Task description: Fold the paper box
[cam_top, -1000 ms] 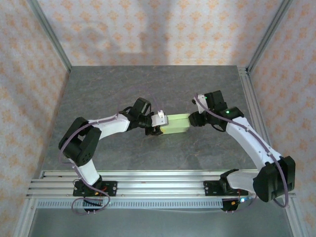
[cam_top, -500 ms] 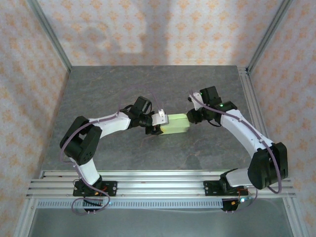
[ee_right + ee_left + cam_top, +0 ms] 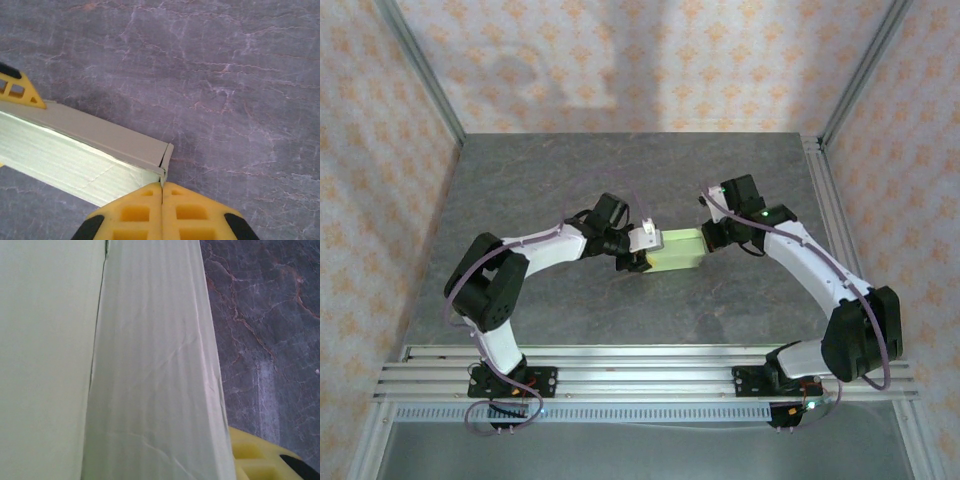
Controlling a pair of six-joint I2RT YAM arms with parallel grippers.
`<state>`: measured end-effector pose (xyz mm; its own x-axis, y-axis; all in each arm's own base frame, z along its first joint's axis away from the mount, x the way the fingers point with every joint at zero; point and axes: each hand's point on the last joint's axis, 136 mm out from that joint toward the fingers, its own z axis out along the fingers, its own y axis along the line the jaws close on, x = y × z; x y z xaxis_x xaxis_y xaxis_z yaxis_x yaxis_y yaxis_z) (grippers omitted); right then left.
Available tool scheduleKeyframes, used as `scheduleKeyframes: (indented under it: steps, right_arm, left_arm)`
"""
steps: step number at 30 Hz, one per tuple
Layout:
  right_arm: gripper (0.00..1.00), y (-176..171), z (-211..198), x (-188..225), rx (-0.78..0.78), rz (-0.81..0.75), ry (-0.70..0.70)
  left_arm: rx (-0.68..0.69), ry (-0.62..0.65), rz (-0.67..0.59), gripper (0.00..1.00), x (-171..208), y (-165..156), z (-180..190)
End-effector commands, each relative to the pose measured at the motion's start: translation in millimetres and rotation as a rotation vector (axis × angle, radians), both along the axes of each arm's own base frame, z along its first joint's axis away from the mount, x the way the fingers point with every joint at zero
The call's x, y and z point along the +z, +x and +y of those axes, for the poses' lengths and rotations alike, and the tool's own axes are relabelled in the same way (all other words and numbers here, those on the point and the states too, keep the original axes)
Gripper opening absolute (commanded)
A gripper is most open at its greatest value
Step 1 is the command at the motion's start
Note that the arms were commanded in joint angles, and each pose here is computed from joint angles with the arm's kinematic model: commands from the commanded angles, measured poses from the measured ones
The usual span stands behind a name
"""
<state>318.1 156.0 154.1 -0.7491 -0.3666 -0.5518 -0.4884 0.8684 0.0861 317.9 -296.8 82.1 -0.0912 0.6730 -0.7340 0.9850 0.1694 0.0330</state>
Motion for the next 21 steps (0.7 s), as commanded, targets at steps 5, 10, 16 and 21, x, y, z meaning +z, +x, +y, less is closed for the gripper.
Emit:
scheduleKeyframes:
  steps: [5,10,16,21]
  right_arm:
    - [0.01,7,9,7,-0.118,-0.103,0.032]
    - [0.01,4,6,-2,-0.171,-0.115,0.038]
    - [0.02,1,3,-12,-0.199,-0.125,0.053]
    - [0.02,2,1,-20,-0.219,-0.12,0.05]
  left_arm:
    - [0.056,0.057,0.07,0.44,-10,3,8]
    - [0.049,0.062,0.09,0.44,-13,2,7]
    - [0.062,0.071,0.101,0.45,-15,5,7]
    - [0.091,0.074,0.093,0.48,-14,9,8]
